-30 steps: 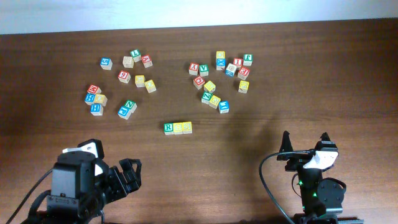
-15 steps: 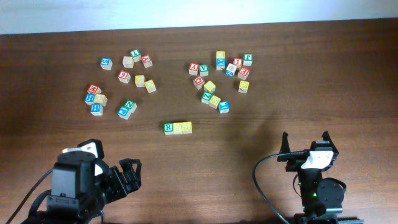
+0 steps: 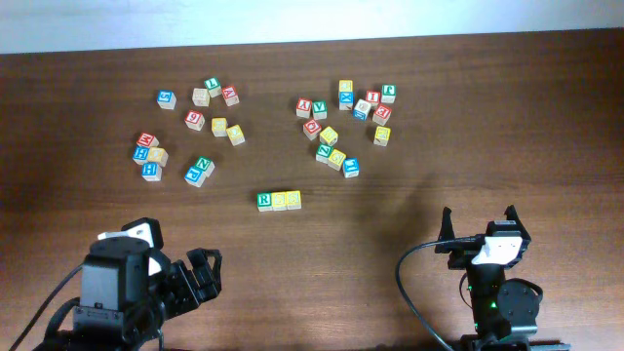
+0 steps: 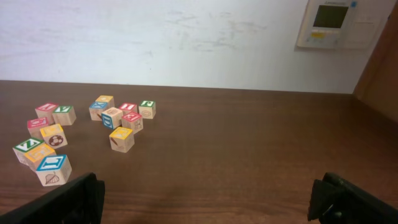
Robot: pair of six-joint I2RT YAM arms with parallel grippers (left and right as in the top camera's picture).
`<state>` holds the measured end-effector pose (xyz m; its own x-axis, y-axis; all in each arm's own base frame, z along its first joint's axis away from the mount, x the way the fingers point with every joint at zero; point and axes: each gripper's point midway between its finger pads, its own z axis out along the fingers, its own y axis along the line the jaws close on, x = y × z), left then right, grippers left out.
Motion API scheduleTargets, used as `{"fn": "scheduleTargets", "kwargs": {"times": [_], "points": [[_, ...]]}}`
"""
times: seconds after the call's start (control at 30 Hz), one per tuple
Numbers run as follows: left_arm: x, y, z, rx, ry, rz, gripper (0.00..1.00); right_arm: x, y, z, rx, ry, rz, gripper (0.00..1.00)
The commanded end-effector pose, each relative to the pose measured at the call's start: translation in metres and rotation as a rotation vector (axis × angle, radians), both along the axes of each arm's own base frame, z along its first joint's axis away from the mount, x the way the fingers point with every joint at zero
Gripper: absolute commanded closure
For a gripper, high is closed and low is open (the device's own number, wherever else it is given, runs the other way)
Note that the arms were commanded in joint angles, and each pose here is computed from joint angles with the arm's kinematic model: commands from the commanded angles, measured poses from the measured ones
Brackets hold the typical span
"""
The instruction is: Spell out RSS
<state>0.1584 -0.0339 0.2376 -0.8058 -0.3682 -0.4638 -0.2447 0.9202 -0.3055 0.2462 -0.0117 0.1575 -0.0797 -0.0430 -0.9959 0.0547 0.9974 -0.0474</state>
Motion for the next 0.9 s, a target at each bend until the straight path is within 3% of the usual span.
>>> {"fn": "scheduleTargets", "kwargs": {"times": [0.0,0.87], "points": [[-0.0004,0.0,-0.0007,-0.002,0.0,0.006,0.01,-0.0006,-0.0013,-0.0025,0.025,0.002,-0.008,0.02],[-0.0004,0.0,-0.0007,-0.002,0.0,0.006,0.01,-0.0006,-0.0023,-0.0017,0.037,-0.002,-0.012,0.02]]}}
